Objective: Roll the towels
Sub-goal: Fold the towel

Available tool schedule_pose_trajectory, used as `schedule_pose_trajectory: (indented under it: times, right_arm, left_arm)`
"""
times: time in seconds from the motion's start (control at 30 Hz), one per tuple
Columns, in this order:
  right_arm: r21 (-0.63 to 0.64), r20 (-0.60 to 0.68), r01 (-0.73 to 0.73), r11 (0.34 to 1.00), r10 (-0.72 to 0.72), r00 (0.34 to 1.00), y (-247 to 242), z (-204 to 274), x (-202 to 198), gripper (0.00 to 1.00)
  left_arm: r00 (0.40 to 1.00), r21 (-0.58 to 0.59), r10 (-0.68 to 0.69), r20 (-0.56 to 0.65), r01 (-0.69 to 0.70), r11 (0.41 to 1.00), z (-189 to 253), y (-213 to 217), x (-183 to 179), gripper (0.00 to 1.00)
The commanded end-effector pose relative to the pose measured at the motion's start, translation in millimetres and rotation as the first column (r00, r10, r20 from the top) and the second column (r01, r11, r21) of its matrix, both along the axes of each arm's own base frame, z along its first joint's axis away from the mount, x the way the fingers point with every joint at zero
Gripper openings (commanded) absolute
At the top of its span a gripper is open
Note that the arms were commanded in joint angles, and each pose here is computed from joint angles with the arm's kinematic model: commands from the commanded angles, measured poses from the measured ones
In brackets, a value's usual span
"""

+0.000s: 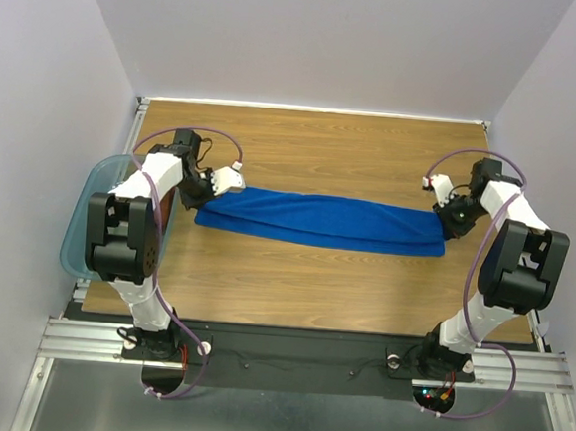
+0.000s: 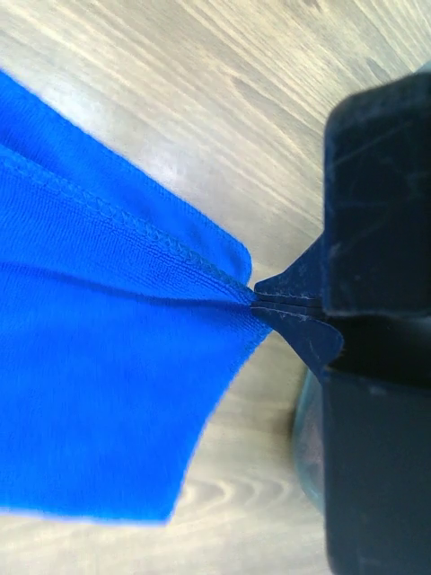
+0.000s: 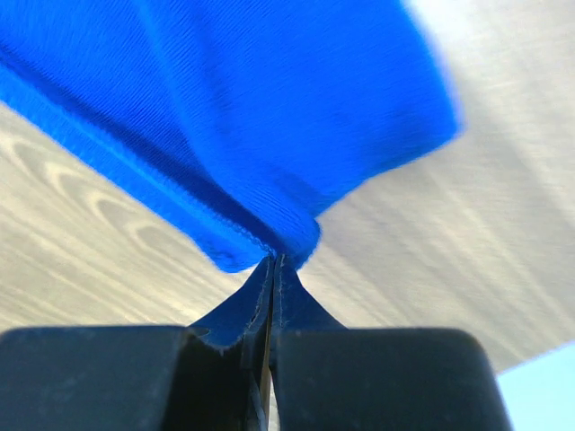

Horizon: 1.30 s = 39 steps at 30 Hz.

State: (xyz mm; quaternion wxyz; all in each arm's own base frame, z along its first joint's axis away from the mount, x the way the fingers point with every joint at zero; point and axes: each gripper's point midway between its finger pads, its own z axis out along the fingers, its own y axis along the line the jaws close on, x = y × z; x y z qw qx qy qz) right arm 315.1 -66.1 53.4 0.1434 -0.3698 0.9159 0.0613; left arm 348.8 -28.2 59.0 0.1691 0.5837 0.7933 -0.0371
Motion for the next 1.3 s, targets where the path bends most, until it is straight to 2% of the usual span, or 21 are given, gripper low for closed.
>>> schedule_pose_trajectory:
  times: [0.0, 0.17, 0.4, 0.63, 0.83, 1.03, 1.07, 1.1, 1.13, 1.17, 1.2, 1.27]
  right_arm:
    - [0.019, 0.078, 0.019, 1.0, -0.02, 0.997, -4.0, 24.9, 21.2, 0.0]
    - [0.013, 0.096, 0.026, 1.0, -0.027, 0.995, -11.7, 30.7, 22.8, 0.0]
    - [-0.011, 0.076, 0.01, 1.0, -0.01, 0.997, -22.7, 26.3, 4.7, 0.01]
    - [0.03, 0.05, -0.022, 0.999, 0.02, 0.999, -15.6, 20.6, -10.0, 0.01]
    - [0.055, -0.021, -0.025, 0.998, 0.026, 0.999, -11.5, -1.1, -20.7, 0.01]
    - [0.069, -0.034, -0.015, 0.998, 0.018, 0.999, -6.6, -9.3, -15.6, 0.01]
    - [0.07, -0.041, -0.011, 0.997, 0.014, 0.999, -5.2, -10.7, -15.5, 0.01]
    - [0.075, -0.04, -0.01, 0.997, 0.013, 0.999, -3.3, -10.7, -14.0, 0.06]
    - [0.079, -0.035, 0.003, 0.997, -0.001, 0.999, -2.1, -7.4, -9.8, 0.16]
    - [0.084, -0.029, 0.014, 0.996, -0.012, 1.0, -2.1, -5.0, -7.0, 0.21]
    - [0.097, -0.027, 0.021, 0.995, -0.018, 0.999, -0.2, -1.0, -5.2, 0.35]
    - [0.103, 0.005, 0.04, 0.994, -0.041, 0.999, -1.3, 14.0, 6.8, 0.45]
  left_arm:
    - [0.996, -0.061, 0.03, 0.08, -0.026, 0.998, 35.6, -1.4, 20.4, 0.0]
    - [0.995, -0.062, 0.015, 0.103, -0.008, 0.998, 49.9, 7.4, 16.4, 0.0]
    - [0.998, -0.03, -0.042, 0.043, 0.043, 0.999, 34.0, 11.6, -14.9, 0.0]
    - [0.998, -0.045, -0.065, 0.024, 0.066, 0.997, 29.9, 16.9, -29.5, 0.0]
    - [0.999, -0.018, -0.044, -0.011, 0.044, 0.999, 9.3, 22.3, -29.9, 0.0]
    - [0.999, -0.027, -0.027, -0.025, 0.026, 0.999, -1.7, 18.6, -22.7, 0.0]
    - [1.0, -0.027, -0.019, -0.025, 0.019, 0.999, -2.9, 18.2, -21.8, 0.02]
    - [1.0, -0.026, -0.018, -0.024, 0.017, 1.0, -2.8, 18.5, -21.5, 0.15]
    - [0.999, -0.026, -0.018, -0.027, 0.017, 1.0, -3.0, 18.0, -22.3, 0.21]
    - [1.0, -0.027, -0.013, -0.025, 0.013, 1.0, -1.7, 17.9, -21.8, 0.26]
    - [1.0, -0.042, 0.001, -0.021, -0.002, 0.999, 1.8, 16.0, -21.0, 0.31]
    - [1.0, -0.063, 0.014, -0.007, -0.014, 0.998, 13.6, 14.1, -17.1, 0.35]
